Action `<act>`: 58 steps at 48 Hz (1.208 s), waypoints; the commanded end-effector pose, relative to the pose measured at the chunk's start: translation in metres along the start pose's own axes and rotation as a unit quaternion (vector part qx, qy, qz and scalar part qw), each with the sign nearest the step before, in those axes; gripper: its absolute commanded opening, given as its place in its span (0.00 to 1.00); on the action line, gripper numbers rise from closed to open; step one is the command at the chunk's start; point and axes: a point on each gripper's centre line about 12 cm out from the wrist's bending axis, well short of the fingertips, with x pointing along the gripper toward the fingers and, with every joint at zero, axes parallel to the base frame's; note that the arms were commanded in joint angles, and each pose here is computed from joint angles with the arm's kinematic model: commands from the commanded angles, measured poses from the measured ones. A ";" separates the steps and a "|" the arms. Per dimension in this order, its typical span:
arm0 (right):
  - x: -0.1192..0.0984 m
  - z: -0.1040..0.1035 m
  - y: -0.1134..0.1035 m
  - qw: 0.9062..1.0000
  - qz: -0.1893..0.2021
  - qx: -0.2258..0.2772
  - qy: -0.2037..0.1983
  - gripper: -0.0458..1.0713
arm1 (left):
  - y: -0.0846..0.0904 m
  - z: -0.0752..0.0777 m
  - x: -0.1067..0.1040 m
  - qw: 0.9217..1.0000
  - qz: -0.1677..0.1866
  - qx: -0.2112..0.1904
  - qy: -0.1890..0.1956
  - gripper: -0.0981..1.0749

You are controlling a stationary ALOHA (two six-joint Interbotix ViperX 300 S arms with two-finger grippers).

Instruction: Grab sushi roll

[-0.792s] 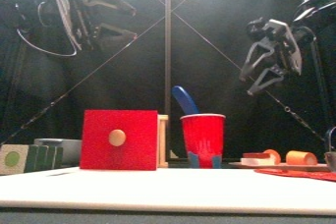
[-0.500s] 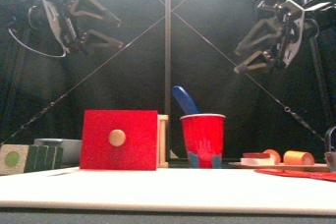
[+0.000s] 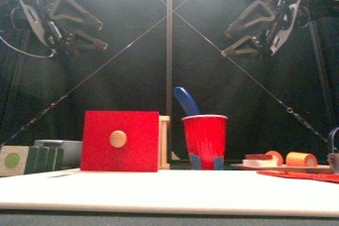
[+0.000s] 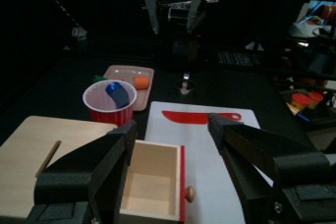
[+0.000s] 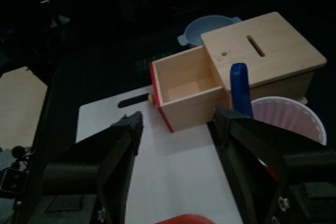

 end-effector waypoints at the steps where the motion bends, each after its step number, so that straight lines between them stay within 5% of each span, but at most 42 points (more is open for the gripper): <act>1: 0.002 0.008 0.002 1.000 0.005 -0.002 -0.010 0.86 | 0.001 0.004 0.001 1.000 0.003 -0.001 -0.006 0.88; 24: 0.008 0.004 -0.011 1.000 -0.016 -0.021 0.004 0.86 | 0.016 -0.022 -0.006 0.999 0.031 0.008 0.035 0.88; 39: 0.008 0.003 -0.012 0.999 -0.019 -0.036 0.006 0.86 | 0.028 0.012 0.007 0.998 0.060 -0.026 0.013 0.88; 49: 0.010 0.001 -0.015 0.999 -0.023 -0.030 0.010 0.86 | 0.035 0.027 0.037 0.992 0.058 -0.020 0.111 0.88; 58: 0.012 -0.003 -0.016 0.999 -0.025 -0.026 0.018 0.86 | 0.036 0.045 0.049 0.985 0.053 -0.011 0.162 0.88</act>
